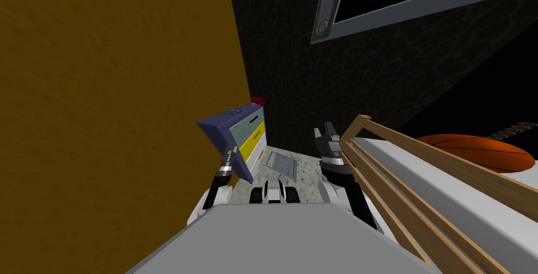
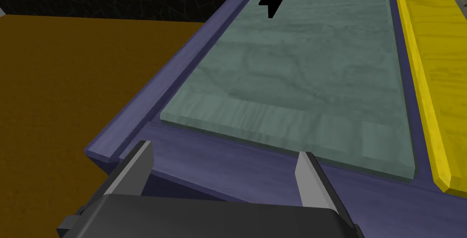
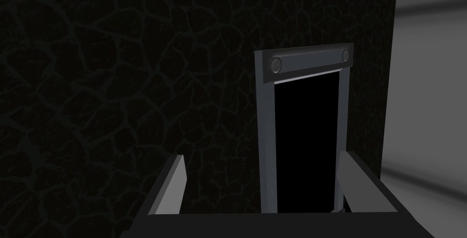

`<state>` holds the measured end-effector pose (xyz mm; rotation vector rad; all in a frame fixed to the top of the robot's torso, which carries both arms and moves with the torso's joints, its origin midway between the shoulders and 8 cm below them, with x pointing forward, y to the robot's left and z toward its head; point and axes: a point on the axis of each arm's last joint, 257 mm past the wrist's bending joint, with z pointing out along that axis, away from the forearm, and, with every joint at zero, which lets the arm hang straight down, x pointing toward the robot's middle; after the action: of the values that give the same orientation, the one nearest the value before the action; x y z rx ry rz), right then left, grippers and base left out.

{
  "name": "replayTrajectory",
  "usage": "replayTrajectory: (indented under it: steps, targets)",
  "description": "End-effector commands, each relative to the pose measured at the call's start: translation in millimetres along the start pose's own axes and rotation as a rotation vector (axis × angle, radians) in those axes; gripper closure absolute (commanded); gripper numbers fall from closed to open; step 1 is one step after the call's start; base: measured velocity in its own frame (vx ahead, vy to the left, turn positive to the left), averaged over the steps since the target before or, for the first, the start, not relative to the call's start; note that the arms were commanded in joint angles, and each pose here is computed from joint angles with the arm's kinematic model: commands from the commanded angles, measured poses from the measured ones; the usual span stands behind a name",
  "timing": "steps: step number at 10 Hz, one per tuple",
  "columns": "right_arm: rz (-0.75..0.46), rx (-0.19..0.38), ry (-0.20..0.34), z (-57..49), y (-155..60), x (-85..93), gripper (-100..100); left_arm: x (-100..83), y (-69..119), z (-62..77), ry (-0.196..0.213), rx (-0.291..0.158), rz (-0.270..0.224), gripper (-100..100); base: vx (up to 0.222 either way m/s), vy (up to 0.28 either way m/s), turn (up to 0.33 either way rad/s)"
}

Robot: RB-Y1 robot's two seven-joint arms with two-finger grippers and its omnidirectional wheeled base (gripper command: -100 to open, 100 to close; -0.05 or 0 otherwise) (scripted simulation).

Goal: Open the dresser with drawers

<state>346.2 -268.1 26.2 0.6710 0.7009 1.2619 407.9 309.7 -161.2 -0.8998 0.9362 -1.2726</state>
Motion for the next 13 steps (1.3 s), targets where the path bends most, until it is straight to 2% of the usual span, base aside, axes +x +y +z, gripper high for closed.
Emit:
replayTrajectory:
  steps: [1, 2, 3, 7, 13]
  targets:
    - [0.0, 0.0, 0.0, 0.0, 0.0, 0.0, 0, -1.4, 21.6, -4.4, -0.002, -0.034, 0.009, -100, 0.093, -0.016, -0.012]
    - [0.0, 0.0, 0.0, 0.0, 0.0, 0.0, 0, -1.8, 24.5, -5.5, -0.003, -0.04, 0.009, -100, 0.068, -0.01, -0.007]
    - [0.0, 0.0, 0.0, 0.1, 0.0, 0.0, 0, -2.6, 37.1, -8.4, -0.005, -0.061, 0.013, -100, 0.07, -0.013, -0.014]
    - [0.0, 0.0, 0.0, 0.0, 0.0, 0.0, 0, -2.9, 67.0, -15.2, -0.009, -0.106, 0.021, -100, 0.101, -0.015, -0.014]
    - [0.0, 0.0, 0.0, 0.1, 0.0, 0.0, 0, -2.7, 116.9, -34.3, -0.018, -0.197, 0.028, -100, 0.083, -0.014, -0.012]
